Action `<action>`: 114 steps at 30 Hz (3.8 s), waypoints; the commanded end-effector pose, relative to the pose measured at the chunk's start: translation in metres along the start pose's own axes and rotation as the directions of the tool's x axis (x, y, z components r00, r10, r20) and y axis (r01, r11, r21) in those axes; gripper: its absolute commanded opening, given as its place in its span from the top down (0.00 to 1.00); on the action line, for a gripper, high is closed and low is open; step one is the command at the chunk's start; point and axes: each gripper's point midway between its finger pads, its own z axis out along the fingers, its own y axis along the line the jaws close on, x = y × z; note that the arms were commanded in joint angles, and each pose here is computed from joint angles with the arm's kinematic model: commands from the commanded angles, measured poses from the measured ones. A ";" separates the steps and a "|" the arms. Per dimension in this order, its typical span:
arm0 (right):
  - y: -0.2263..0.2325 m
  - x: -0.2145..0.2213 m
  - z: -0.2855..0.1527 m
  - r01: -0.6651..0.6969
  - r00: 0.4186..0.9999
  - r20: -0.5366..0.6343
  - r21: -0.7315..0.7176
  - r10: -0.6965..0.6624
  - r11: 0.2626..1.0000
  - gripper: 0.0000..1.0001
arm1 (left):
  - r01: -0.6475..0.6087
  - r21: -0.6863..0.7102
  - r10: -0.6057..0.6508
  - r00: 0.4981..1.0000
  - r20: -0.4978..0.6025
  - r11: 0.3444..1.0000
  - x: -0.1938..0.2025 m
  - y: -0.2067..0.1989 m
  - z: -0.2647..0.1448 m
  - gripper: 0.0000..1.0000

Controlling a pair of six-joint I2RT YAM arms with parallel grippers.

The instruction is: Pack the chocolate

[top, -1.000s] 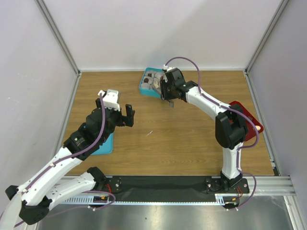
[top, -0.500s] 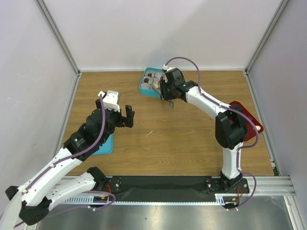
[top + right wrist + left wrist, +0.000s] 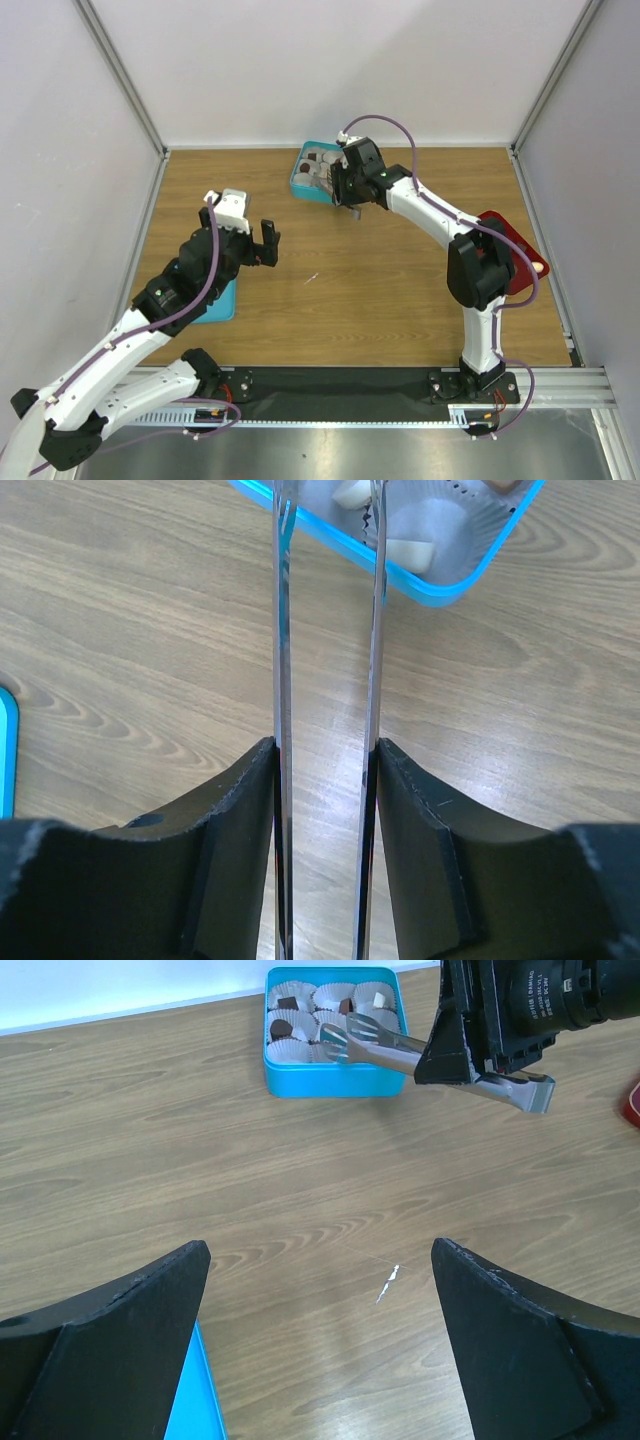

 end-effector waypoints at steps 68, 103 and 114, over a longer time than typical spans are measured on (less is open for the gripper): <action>-0.327 0.178 -0.238 -0.571 0.757 0.239 0.694 0.608 0.438 0.47 | 0.103 0.274 -0.075 0.991 -0.112 0.956 0.027 -0.062 0.013 0.00; -0.092 -0.036 -0.124 -0.251 0.959 0.186 0.193 0.216 0.949 0.65 | 0.061 0.043 -0.058 0.996 -0.060 0.997 0.017 -0.010 0.001 0.00; 0.033 -0.091 -0.022 0.023 0.982 0.190 -0.154 0.007 0.988 0.65 | 0.079 -0.132 -0.075 0.997 0.033 0.988 -0.009 0.031 -0.019 0.00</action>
